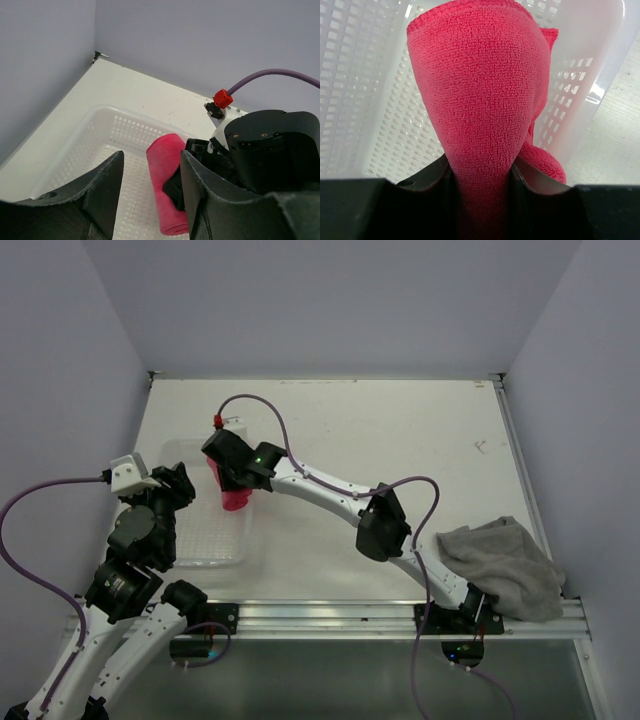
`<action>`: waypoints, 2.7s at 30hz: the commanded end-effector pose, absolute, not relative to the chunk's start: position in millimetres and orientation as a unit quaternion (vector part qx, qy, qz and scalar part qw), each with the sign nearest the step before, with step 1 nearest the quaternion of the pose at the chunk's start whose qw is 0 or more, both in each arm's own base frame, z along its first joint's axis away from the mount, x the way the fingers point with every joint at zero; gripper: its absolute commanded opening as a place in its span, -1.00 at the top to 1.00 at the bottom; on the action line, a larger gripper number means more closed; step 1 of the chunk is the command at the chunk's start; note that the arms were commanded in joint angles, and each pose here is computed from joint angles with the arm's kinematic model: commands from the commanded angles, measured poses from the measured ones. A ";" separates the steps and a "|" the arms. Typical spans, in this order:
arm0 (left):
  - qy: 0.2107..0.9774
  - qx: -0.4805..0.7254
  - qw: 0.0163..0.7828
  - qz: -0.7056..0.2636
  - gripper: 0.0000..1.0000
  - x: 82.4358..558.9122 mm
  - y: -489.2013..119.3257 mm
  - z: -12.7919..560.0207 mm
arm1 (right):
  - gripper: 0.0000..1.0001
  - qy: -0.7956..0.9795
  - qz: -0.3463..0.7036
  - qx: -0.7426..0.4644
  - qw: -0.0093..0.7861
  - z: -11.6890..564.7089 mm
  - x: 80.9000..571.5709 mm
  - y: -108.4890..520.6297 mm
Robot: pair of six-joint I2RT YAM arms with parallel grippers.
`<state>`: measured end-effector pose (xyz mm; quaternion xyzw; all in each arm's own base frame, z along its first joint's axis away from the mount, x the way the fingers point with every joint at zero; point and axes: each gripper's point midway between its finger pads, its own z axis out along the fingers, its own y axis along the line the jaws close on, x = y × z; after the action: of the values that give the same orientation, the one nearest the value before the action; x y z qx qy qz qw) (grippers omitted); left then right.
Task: Roll the towels
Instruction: Place the rolled towel into the container
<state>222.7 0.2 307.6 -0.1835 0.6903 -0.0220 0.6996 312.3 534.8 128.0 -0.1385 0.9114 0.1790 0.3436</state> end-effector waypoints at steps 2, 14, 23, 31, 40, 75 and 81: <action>0.686 -0.181 0.704 -0.024 -0.06 223.9 -1.3 309.6 | 1.00 0.882 0.246 -0.130 0.381 197.1 309.6 543.8; 0.687 -0.176 0.704 -0.026 -0.07 224.2 -3.2 309.3 | 1.00 0.836 0.383 -0.156 0.361 213.3 294.8 605.3; 0.689 -0.172 0.704 -0.028 -0.08 224.3 -5.1 308.6 | 1.00 0.866 0.381 -0.109 0.306 133.6 331.9 602.6; 0.691 -0.168 0.702 -0.029 -0.08 225.8 -7.2 307.9 | 1.00 0.858 0.417 -0.114 0.277 121.2 336.1 609.7; 0.693 -0.161 0.702 -0.033 -0.10 226.4 -10.4 307.2 | 0.30 0.903 0.295 -0.110 0.293 84.4 349.1 565.3; 0.700 -0.144 0.698 -0.035 -0.28 229.0 -16.7 303.7 | -0.60 0.862 0.350 -0.115 0.349 166.4 362.7 573.2; 0.701 -0.140 0.698 -0.037 -0.29 229.2 -18.2 303.4 | -0.60 0.857 0.358 -0.112 0.354 179.1 365.0 571.3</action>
<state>226.3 -15.8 299.5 -0.1466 0.7057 -0.0368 0.6922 353.0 567.5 81.5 -0.1244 0.8984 0.3008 0.2949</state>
